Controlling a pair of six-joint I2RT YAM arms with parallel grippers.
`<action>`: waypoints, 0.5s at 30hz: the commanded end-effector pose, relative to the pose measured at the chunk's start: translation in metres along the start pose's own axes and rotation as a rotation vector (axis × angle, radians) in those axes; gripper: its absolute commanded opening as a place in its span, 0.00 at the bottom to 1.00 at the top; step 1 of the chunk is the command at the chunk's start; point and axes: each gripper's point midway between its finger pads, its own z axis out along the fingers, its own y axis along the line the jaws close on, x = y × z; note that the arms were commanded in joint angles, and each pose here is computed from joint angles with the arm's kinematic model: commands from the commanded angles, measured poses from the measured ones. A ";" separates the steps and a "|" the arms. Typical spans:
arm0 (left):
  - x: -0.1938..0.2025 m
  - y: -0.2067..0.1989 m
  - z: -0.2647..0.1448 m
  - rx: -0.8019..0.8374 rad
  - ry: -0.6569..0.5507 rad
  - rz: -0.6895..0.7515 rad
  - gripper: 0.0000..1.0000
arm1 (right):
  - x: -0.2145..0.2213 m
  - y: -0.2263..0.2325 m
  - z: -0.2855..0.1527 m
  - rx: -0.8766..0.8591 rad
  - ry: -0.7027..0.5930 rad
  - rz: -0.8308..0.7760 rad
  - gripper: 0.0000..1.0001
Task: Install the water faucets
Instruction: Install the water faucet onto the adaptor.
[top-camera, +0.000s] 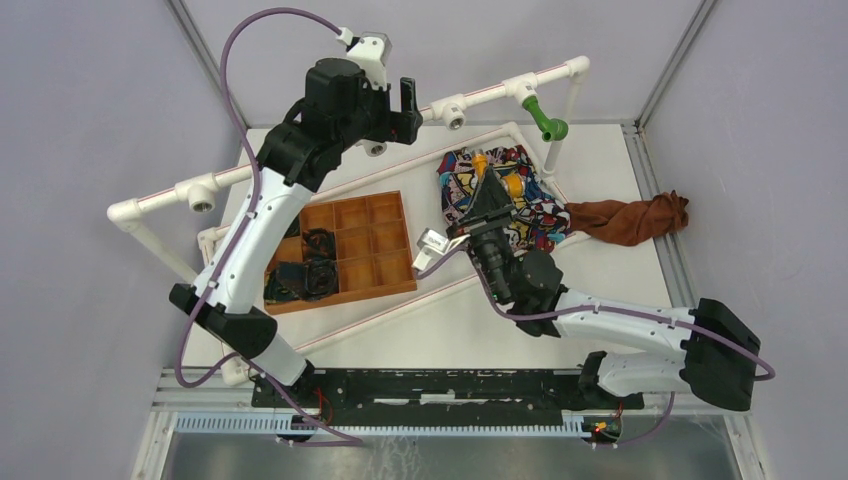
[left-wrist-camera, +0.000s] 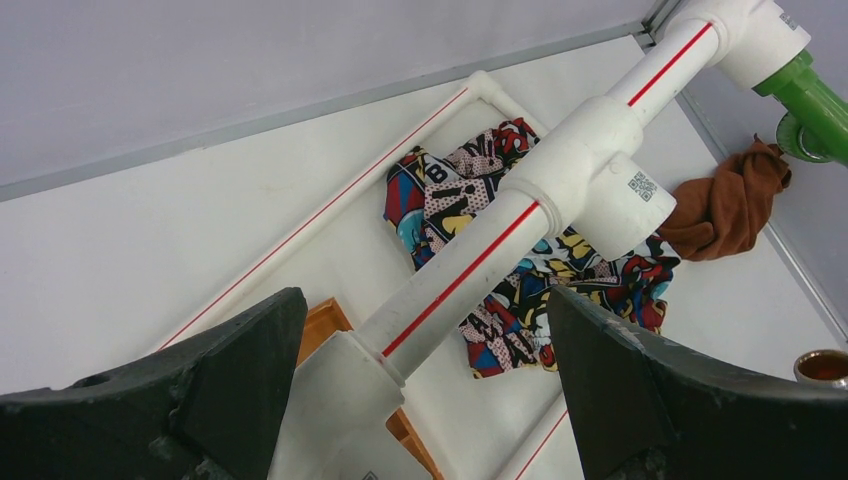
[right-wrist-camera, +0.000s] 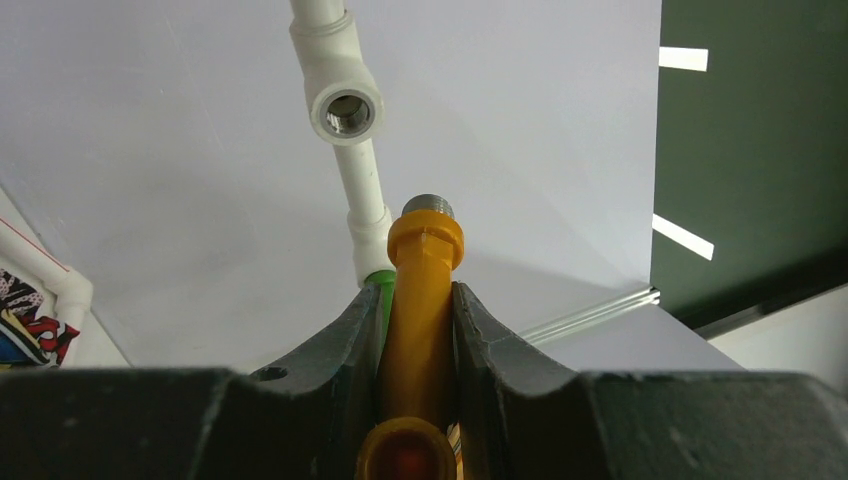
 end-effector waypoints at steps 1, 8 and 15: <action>0.035 0.010 -0.009 -0.016 0.128 0.024 0.98 | -0.006 -0.026 0.023 -0.006 -0.043 0.026 0.00; 0.036 0.003 -0.009 0.028 0.135 0.016 0.98 | -0.013 -0.014 0.041 -0.164 -0.054 0.026 0.00; 0.046 -0.006 -0.009 0.084 0.176 0.006 0.99 | -0.016 -0.011 0.058 -0.272 -0.043 0.023 0.00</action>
